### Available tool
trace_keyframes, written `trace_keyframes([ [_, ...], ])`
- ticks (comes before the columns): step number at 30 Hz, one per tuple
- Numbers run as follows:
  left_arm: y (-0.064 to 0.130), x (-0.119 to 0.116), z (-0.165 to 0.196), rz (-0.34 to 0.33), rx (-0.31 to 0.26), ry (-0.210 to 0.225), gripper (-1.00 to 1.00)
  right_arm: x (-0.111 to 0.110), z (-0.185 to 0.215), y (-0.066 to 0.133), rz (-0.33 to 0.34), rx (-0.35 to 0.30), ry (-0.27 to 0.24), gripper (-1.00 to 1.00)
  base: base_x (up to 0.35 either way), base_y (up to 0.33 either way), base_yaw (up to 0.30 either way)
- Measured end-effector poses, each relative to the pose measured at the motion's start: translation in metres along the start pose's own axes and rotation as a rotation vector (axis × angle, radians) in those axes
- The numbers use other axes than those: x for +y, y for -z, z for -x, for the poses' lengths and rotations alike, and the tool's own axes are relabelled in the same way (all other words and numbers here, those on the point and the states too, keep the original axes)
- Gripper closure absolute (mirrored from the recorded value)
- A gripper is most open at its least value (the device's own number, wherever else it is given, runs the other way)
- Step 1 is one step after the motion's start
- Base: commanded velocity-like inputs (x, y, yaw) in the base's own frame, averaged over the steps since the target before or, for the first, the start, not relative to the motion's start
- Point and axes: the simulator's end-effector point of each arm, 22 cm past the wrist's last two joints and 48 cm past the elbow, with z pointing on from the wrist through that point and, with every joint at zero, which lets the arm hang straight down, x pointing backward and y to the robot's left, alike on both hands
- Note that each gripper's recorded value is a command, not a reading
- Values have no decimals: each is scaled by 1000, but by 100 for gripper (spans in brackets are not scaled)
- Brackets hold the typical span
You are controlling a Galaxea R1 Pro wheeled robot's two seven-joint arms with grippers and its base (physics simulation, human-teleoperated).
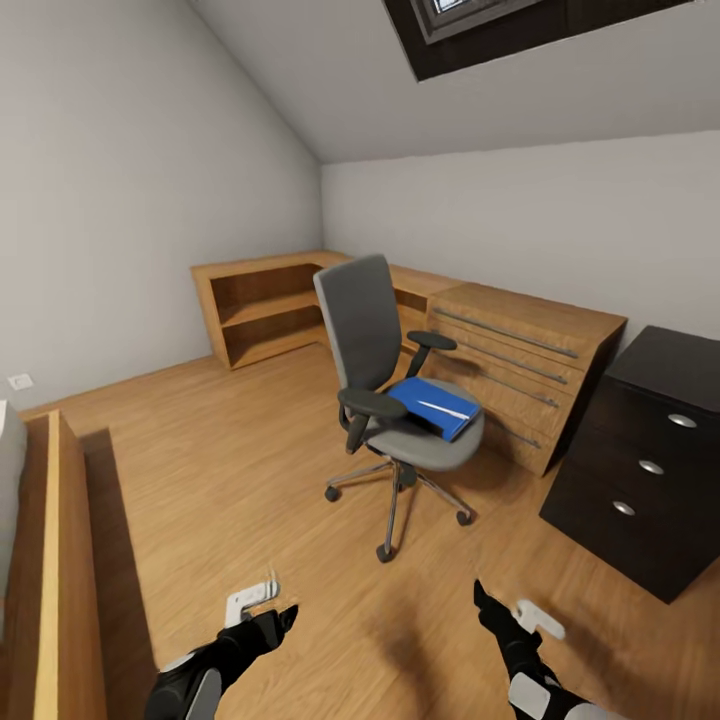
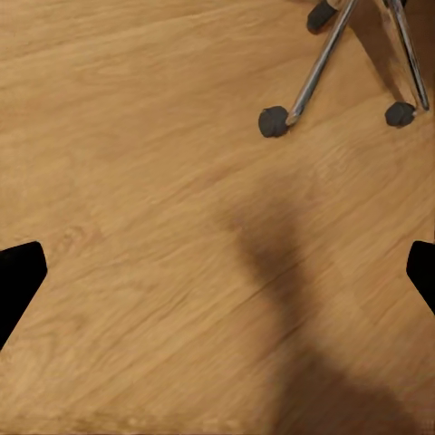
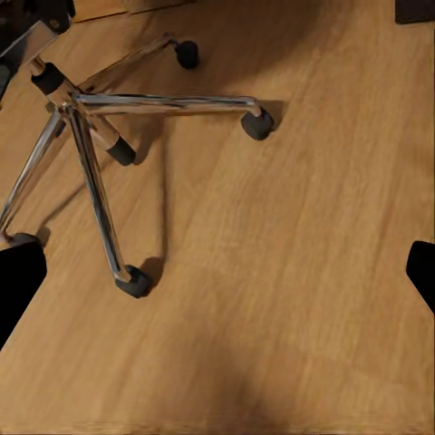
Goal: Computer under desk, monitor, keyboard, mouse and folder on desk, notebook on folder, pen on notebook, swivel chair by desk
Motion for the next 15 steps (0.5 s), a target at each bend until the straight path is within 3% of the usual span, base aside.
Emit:
trace_keyframes([
  [6, -4, 22, -38, 72, 89, -58, -100, -17, -16, 25, -27, 10, 26, -100, 0, 0, 0],
  [13, -4, 41, -69, 126, 110, -92, -100, -28, -23, 47, -51, 25, 40, -100, 0, 0, 0],
  [14, -6, 57, -98, 156, 94, -100, -100, -44, -37, 62, -76, 43, 48, -100, 0, 0, 0],
  [15, -5, 61, -109, 164, 108, -98, -100, -47, -40, 66, -78, 49, 53, -100, 0, 0, 0],
])
